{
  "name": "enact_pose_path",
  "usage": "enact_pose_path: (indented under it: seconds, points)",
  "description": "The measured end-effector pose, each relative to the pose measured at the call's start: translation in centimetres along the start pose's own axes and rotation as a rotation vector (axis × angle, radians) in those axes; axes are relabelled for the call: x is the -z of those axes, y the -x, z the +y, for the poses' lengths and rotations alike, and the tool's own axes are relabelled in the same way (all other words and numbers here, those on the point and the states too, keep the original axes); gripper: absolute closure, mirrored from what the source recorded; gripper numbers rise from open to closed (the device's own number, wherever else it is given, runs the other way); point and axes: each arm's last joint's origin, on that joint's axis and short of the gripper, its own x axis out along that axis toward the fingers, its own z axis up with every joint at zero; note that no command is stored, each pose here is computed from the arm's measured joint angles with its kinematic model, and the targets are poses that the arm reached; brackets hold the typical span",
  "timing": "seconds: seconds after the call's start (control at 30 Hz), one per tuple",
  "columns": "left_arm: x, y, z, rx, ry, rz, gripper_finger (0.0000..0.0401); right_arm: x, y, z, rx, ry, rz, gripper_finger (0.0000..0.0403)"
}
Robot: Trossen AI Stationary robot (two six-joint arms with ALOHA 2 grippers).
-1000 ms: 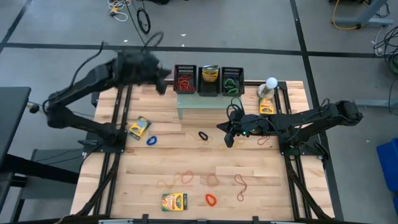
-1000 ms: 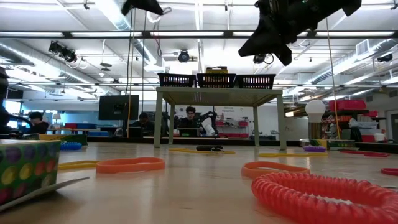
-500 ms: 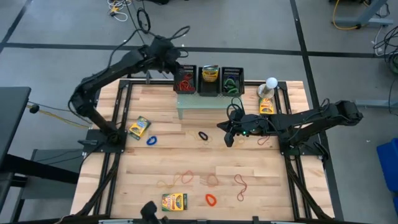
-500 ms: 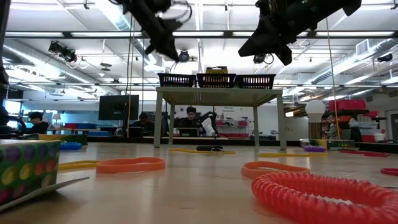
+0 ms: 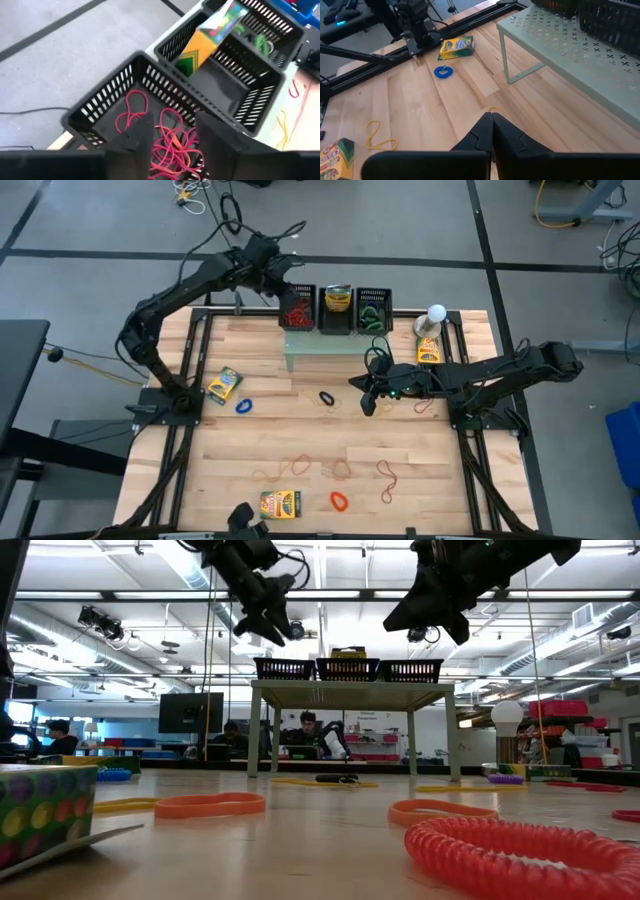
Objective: Pick & Place Office Desk Supplies
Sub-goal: Put the yellow rubber band into the left black bin on the shelf
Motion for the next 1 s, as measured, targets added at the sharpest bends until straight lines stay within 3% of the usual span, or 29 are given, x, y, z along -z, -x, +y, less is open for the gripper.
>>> enact_pose_path:
  seconds: [0.13,0.3,0.47,0.6,0.73,0.83,1.0]
  points:
    - [-1.1,3.2,-0.6,0.004,-0.030,-0.026,0.0234,0.0,0.1,0.0,-0.005,-0.023,0.001,0.0394]
    - [0.4,6.7,-3.2,0.045,-0.101,-0.115,0.0299,-0.5,1.3,-0.1,-0.016,-0.051,0.006,0.0394]
    - [5.6,5.7,-6.0,0.141,-0.180,-0.179,0.0388,-0.2,2.5,-0.8,0.033,-0.063,0.043,0.0395]
    - [10.3,4.7,-7.8,0.265,-0.167,-0.286,0.0393,0.4,2.5,-1.0,-0.031,-0.114,-0.052,0.0399]
    - [14.6,4.2,-8.8,0.384,-0.117,-0.395,0.0394,3.1,1.8,-1.9,-0.107,-0.187,-0.068,0.0400]
    - [17.4,3.9,-9.0,0.425,-0.090,-0.448,0.0394,4.9,1.6,-2.4,-0.100,-0.238,0.015,0.0400]
    - [21.4,3.1,-8.7,0.422,-0.015,-0.470,0.0390,6.8,2.4,-2.3,0.012,-0.159,0.270,0.0399]
